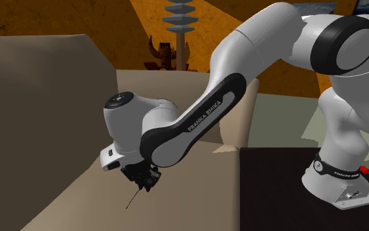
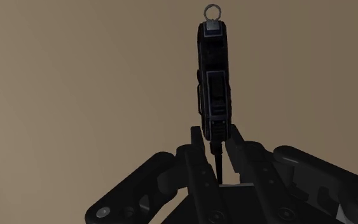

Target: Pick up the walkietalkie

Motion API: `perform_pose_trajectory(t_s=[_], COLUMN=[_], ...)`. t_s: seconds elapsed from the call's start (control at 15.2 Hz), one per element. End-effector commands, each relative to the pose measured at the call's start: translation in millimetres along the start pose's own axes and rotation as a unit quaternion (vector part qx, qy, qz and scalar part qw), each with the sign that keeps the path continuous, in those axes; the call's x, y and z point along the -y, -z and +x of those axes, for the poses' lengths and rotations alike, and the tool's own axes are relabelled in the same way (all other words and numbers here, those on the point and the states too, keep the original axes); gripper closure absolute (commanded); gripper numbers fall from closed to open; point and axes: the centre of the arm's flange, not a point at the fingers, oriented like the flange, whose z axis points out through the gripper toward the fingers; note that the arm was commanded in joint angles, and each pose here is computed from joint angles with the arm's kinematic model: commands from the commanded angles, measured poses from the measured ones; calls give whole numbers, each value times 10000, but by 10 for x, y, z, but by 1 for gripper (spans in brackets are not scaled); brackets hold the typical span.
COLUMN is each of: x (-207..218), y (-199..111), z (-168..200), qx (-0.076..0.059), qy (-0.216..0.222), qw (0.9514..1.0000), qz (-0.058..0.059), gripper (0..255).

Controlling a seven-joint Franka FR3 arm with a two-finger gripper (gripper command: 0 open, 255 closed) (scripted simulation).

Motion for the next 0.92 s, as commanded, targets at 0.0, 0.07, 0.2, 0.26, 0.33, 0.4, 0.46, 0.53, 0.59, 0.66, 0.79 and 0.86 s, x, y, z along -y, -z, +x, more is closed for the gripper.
perform_pose_trajectory(t_s=[0.0,0.07,0.2,0.26,0.33,0.4,0.46,0.53,0.59,0.66,0.79,0.86], x=[-2,-2,-4,-4,-5,-5,-7,-6,-7,-8,-9,-9], y=[113,166,270,322,374,427,479,531,583,636,696,696], z=[-17,-25,-41,-48,-56,-64,-71,-79,-87,-94,-103,-103], qx=[0,0,0,0,0,0,0,0,0,0,0,0], qy=[0,0,0,0,0,0,0,0,0,0,0,0], qw=[10000,10000,10000,10000,10000,10000,10000,10000,10000,10000,10000,10000], qz=[-1,-1,-1,-1,-1,-1,-1,-1,-1,-1,-1,-1], gripper=[255,255,255,255,255,255,255,255,255,255,255,255])
